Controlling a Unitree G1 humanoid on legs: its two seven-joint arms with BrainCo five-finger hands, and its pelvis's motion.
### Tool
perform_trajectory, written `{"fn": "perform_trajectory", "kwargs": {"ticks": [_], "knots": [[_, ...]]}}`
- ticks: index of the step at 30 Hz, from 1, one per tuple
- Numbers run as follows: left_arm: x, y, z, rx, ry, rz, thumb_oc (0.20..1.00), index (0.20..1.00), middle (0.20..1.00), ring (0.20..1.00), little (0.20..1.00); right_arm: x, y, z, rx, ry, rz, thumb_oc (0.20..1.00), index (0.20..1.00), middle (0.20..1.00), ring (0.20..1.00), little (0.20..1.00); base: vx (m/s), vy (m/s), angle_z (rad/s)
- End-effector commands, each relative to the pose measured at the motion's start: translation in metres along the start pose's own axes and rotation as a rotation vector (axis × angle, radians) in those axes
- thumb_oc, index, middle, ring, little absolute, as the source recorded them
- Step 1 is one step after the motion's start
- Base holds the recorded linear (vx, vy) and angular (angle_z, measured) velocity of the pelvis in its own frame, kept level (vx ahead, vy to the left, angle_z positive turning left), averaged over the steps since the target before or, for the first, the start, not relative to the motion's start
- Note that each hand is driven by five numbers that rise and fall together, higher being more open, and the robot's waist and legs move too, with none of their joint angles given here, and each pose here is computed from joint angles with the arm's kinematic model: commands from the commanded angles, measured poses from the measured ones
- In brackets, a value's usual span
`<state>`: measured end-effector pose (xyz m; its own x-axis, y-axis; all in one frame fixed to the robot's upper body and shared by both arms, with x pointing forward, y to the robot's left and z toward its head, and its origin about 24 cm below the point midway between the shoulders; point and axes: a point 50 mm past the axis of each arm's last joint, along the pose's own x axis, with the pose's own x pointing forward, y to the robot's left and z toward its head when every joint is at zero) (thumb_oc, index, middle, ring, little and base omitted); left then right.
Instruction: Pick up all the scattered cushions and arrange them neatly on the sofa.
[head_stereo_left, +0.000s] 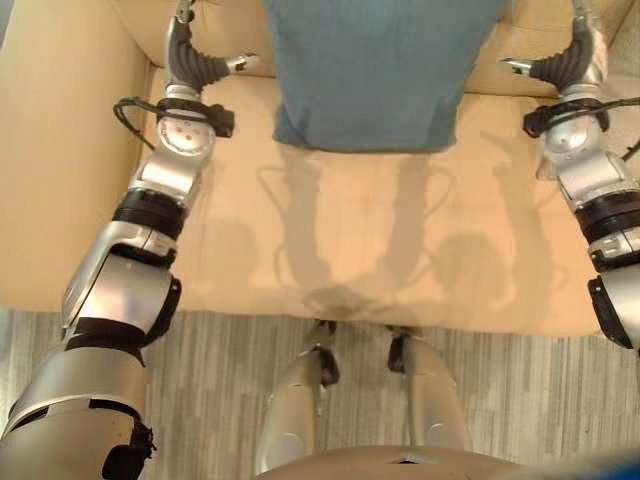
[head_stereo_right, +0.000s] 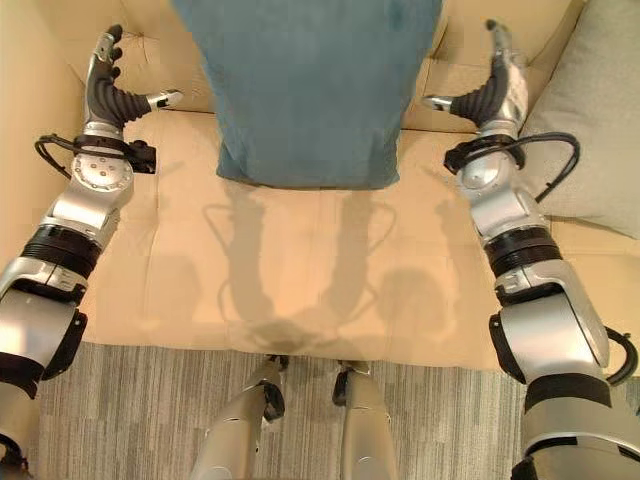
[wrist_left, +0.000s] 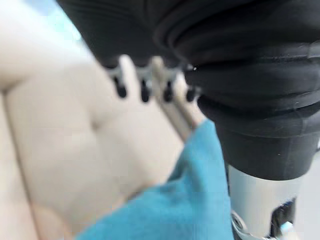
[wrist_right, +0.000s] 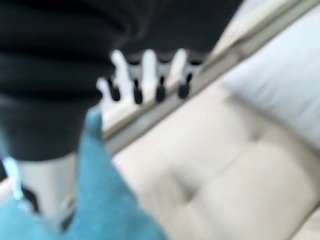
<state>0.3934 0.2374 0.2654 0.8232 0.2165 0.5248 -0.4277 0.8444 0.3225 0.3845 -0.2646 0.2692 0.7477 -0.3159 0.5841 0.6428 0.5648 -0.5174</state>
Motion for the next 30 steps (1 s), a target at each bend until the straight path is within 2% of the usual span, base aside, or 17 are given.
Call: {"fn": "perform_trajectory", "kwargs": {"ticks": [1,5,6,8,9,10,12,13,14,17,18,22,30], "knots": [[-0.013,0.009,-0.015,-0.023,0.002,0.019,1.000,1.000,1.000,1.000,1.000,-0.019,-0.012,-0.035,-0.021,0.056,-0.033,1.000,1.000,1.000,1.000,1.000,0.10,-0.007,-0.05],[-0.050,0.004,-0.045,-0.075,0.050,-0.047,1.000,1.000,1.000,1.000,1.000,-0.057,-0.015,-0.075,-0.036,0.118,0.032,1.000,1.000,1.000,1.000,1.000,0.06,-0.015,-0.05],[-0.077,-0.002,-0.064,-0.111,0.100,-0.099,1.000,1.000,1.000,1.000,1.000,-0.086,-0.010,-0.096,-0.022,0.175,0.096,1.000,1.000,1.000,1.000,1.000,0.00,-0.029,0.12],[-0.091,-0.004,-0.076,-0.129,0.141,-0.117,1.000,1.000,1.000,1.000,1.000,-0.098,-0.009,-0.105,-0.022,0.202,0.124,1.000,1.000,1.000,1.000,1.000,0.11,-0.023,0.15],[-0.140,-0.009,-0.108,-0.147,0.274,-0.195,1.000,1.000,1.000,1.000,1.000,-0.142,-0.005,-0.131,-0.007,0.297,0.220,1.000,1.000,1.000,1.000,1.000,0.13,-0.026,0.06],[-0.141,-0.009,-0.109,-0.147,0.276,-0.197,1.000,1.000,1.000,1.000,1.000,-0.143,-0.005,-0.132,-0.008,0.299,0.221,1.000,1.000,1.000,1.000,1.000,0.12,-0.035,0.02],[-0.174,-0.009,-0.127,-0.124,0.367,-0.262,1.000,1.000,1.000,1.000,1.000,-0.173,-0.003,-0.147,0.006,0.374,0.290,1.000,1.000,1.000,1.000,1.000,0.06,-0.033,0.00],[-0.206,-0.007,-0.148,-0.101,0.486,-0.310,1.000,1.000,1.000,1.000,1.000,-0.201,-0.001,-0.161,0.006,0.451,0.342,1.000,1.000,1.000,1.000,1.000,0.07,-0.062,-0.02],[-0.222,-0.006,-0.156,-0.079,0.534,-0.342,1.000,1.000,1.000,1.000,1.000,-0.217,0.000,-0.168,0.019,0.499,0.371,1.000,1.000,1.000,1.000,1.000,0.05,-0.112,0.00],[-0.321,0.002,-0.196,-0.051,0.890,-0.414,1.000,1.000,1.000,1.000,1.000,-0.290,0.007,-0.191,0.015,0.690,0.549,1.000,1.000,1.000,1.000,1.000,0.05,-0.151,-0.03],[-0.322,0.002,-0.196,-0.051,0.891,-0.414,1.000,1.000,1.000,1.000,1.000,-0.290,0.007,-0.191,0.015,0.690,0.550,1.000,1.000,1.000,1.000,1.000,0.04,-0.114,-0.16],[-0.369,0.000,-0.206,-0.080,1.069,-0.398,1.000,1.000,1.000,1.000,1.000,-0.330,0.017,-0.198,0.022,0.805,0.654,1.000,1.000,1.000,1.000,1.000,0.00,-0.063,-0.18],[-0.395,-0.018,-0.208,-0.067,1.159,-0.469,1.000,1.000,1.000,1.000,1.000,-0.355,0.023,-0.207,-0.002,0.906,0.716,1.000,1.000,1.000,1.000,1.000,-0.05,0.062,-0.41]]}}
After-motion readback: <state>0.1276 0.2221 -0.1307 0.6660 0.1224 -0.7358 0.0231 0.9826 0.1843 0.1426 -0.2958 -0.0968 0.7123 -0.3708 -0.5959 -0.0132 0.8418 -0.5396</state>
